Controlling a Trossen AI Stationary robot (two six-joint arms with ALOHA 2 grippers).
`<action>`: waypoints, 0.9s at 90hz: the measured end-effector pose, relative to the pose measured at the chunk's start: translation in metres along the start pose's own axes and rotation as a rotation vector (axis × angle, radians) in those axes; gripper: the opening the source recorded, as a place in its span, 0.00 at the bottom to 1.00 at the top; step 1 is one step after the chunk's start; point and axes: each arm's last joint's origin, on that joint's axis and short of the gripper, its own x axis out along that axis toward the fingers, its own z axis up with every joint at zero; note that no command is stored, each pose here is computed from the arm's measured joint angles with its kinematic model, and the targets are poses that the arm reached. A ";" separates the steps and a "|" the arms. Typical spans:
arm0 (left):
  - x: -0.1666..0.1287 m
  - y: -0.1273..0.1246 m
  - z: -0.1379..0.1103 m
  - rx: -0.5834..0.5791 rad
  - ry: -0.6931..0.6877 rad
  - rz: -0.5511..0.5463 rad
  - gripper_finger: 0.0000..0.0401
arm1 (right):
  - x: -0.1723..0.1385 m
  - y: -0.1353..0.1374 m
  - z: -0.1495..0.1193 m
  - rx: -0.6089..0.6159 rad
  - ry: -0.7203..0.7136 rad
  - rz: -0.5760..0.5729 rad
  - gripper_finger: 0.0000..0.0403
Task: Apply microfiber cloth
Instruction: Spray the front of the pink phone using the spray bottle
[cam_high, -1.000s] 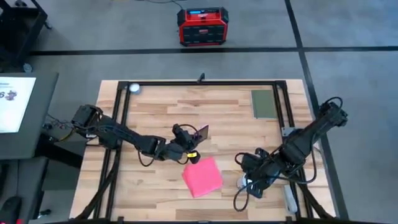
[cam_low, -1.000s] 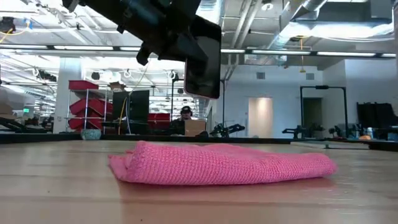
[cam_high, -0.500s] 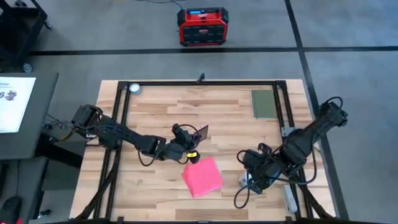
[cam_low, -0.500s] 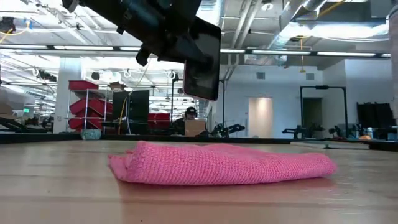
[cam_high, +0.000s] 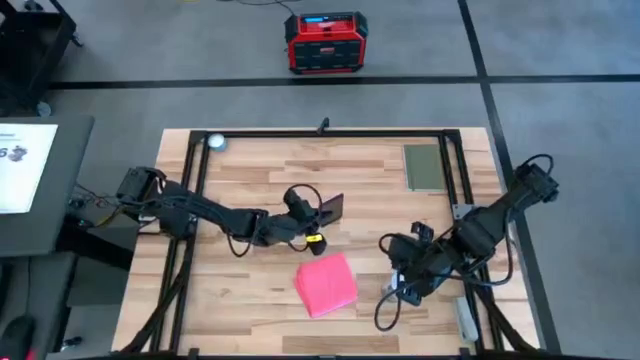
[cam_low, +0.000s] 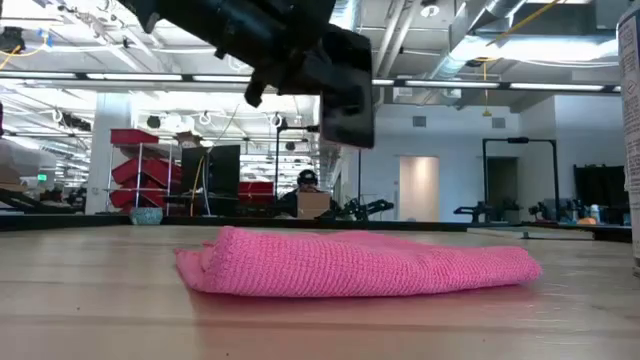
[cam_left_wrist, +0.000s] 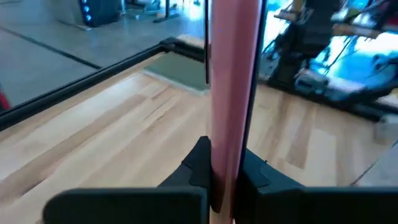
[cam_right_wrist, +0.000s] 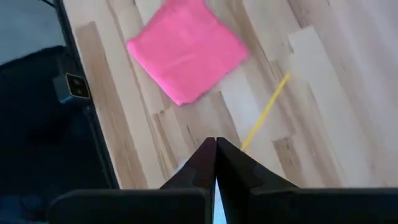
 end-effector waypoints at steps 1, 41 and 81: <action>0.001 0.000 -0.001 0.002 0.002 -0.001 0.01 | 0.000 0.000 0.000 0.001 0.001 -0.002 0.00; 0.026 -0.017 -0.017 -0.060 0.014 -0.043 0.01 | -0.001 -0.001 -0.006 0.039 0.065 -0.009 0.00; 0.021 -0.031 -0.019 -0.106 -0.019 -0.042 0.01 | -0.001 -0.001 -0.006 0.058 0.079 -0.003 0.00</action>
